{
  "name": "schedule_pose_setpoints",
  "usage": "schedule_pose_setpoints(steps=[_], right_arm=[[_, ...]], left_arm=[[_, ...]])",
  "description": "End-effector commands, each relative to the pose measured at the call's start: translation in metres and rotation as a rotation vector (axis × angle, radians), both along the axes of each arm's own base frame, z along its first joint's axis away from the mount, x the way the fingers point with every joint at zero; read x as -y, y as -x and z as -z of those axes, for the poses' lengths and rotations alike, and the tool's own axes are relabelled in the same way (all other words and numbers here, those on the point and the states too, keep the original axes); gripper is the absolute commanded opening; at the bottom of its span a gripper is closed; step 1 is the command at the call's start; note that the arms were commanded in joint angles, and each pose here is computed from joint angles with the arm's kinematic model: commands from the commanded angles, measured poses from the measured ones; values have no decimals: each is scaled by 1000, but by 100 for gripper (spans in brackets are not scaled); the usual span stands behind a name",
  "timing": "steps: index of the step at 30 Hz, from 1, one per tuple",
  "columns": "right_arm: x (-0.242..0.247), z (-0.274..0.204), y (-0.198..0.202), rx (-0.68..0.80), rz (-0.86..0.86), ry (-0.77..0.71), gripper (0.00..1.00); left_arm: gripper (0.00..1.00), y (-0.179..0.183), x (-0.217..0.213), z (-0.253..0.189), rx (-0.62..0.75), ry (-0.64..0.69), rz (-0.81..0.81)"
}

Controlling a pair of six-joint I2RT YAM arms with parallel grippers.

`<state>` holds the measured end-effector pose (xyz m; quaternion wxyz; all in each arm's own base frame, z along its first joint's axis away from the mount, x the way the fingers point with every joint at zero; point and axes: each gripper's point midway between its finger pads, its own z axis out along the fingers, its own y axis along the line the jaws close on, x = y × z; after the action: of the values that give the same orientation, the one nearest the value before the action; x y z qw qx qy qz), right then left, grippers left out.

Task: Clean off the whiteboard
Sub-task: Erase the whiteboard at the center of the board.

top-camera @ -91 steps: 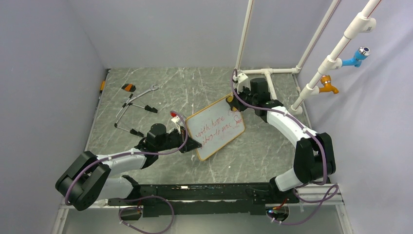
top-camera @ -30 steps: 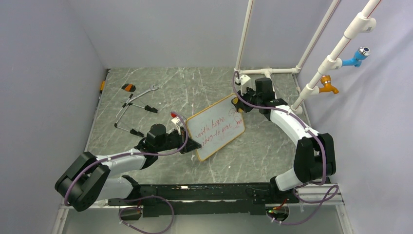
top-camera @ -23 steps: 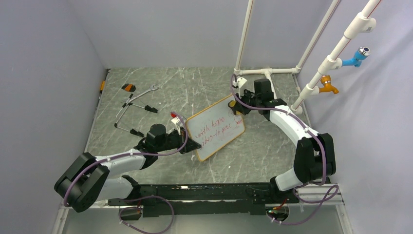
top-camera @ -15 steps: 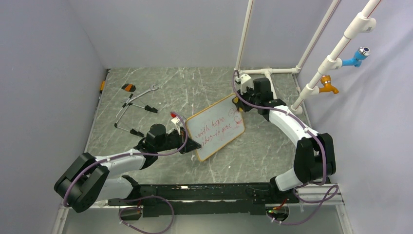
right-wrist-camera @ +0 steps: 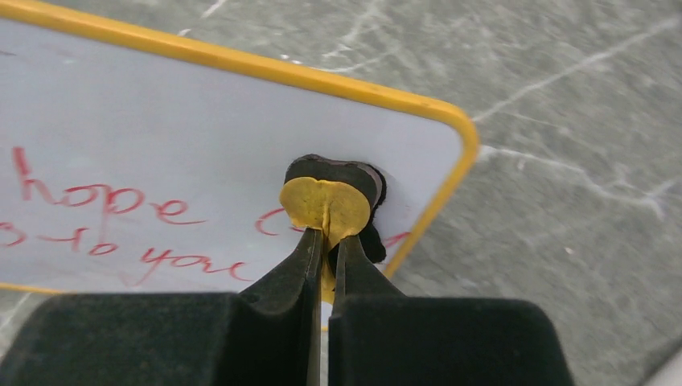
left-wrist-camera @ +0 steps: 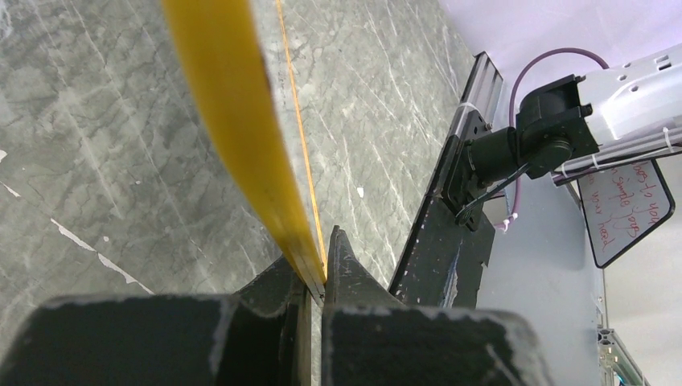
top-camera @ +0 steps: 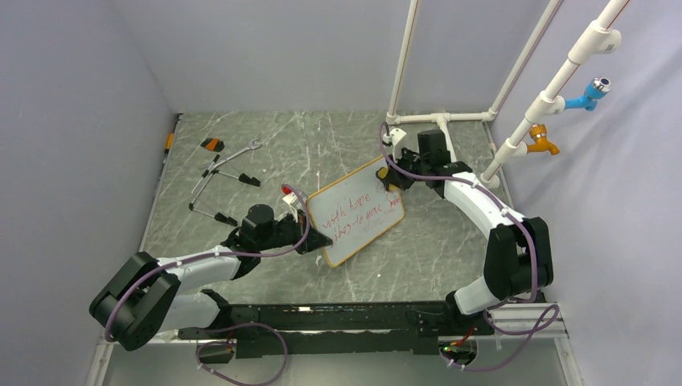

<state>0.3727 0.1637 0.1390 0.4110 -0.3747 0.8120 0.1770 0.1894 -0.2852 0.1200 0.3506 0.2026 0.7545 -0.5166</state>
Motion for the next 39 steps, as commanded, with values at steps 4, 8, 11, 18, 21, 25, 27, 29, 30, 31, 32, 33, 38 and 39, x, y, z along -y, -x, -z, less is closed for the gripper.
schedule_pose_setpoints(steps=[4,8,11,18,21,25,27,29,30,31,32,33,38,39], right_arm=[[-19,-37,-7,50,58,-132,0],[11,-46,-31,94,264,-150,0],[2,-45,-23,68,209,-179,0],[-54,-45,16,-1,-53,-223,0],[-86,-53,40,0,-167,-233,0],[-121,-54,67,-22,-278,-220,0],[-136,-53,79,-31,-326,-209,0],[-148,-53,91,-33,-364,-194,0],[-152,-55,95,-29,-381,-190,0],[-157,-54,101,-34,-400,-186,0],[-161,-52,105,-35,-413,-178,0],[-163,-51,107,-30,-421,-166,0],[-146,-37,80,32,-288,-63,0],[-138,-36,70,46,-240,-50,0]], left_arm=[[0,36,15,-28,146,83,241],[0,36,15,-29,145,88,240],[0,36,17,-31,146,100,246],[0,36,19,-33,137,121,251],[0,34,21,-33,131,120,248],[0,31,23,-33,120,120,244],[0,30,23,-32,117,117,239],[0,28,23,-32,113,115,233],[0,27,23,-31,109,111,229],[0,27,24,-31,108,111,227],[0,26,24,-31,108,109,225],[0,26,24,-30,105,108,223],[0,25,24,-30,102,100,218],[0,25,23,-30,103,96,216]])
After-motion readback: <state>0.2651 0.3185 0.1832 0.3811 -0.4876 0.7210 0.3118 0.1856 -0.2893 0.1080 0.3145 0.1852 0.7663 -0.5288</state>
